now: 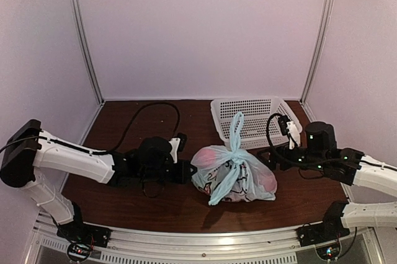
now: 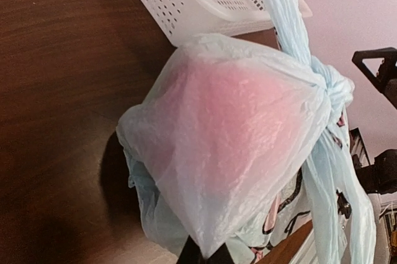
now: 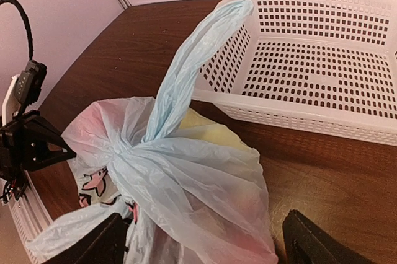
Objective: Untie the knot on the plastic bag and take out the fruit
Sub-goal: Move the takeout bag to the center of the board.
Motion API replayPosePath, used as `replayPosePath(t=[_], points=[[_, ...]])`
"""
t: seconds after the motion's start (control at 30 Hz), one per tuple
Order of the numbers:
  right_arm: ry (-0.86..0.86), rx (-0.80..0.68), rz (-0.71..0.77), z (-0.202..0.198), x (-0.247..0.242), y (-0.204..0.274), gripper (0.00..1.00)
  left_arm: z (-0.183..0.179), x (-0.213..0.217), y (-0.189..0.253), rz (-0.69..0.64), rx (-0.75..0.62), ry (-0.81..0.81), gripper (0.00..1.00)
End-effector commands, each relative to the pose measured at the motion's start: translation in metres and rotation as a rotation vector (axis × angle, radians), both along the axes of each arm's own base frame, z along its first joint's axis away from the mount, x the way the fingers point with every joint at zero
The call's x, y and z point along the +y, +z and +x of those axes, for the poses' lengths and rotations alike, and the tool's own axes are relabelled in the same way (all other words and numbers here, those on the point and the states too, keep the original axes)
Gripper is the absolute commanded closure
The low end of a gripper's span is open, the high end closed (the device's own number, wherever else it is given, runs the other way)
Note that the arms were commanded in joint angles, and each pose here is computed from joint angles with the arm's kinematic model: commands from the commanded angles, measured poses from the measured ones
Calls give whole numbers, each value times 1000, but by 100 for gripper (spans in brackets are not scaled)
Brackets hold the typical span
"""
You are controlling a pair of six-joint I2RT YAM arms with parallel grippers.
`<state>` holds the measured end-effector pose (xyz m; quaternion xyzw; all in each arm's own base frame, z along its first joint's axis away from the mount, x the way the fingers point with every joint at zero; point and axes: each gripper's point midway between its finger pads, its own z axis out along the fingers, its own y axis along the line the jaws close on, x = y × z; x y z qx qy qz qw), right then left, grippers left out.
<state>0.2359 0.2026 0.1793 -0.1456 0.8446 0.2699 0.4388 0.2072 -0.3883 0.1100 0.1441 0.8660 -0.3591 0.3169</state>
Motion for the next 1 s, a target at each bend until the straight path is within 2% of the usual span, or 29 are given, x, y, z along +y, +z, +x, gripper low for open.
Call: replayPosePath(t=[0.0, 0.3, 0.37, 0.4, 0.43, 0.5, 0.6, 0.7, 0.83, 0.97], points=[[40, -10, 17, -3, 10, 10, 12, 16, 37, 1, 1, -6, 33, 100], [117, -2, 37, -9, 33, 11, 12, 23, 62, 4, -2, -23, 59, 100], [138, -4, 40, -11, 39, 13, 12, 24, 66, 10, 1, -40, 71, 78], [147, -6, 38, -12, 42, 14, 12, 24, 69, 16, 8, -55, 74, 56], [155, -8, 35, -13, 44, 15, 12, 24, 73, 22, 16, -71, 79, 43], [169, -13, 26, -15, 48, 18, 13, 25, 78, 38, 29, -107, 81, 29], [182, -23, 11, -17, 54, 22, 14, 26, 90, 59, 96, -151, 80, 17], [189, -17, -16, -16, 62, 22, 17, 26, 85, 84, 164, -205, 3, 8], [205, -19, -56, -13, 76, 20, 23, 26, 58, 109, 176, -265, -138, 6], [228, -13, -100, -11, 92, 14, 28, 24, 30, 126, 100, -313, -233, 8]])
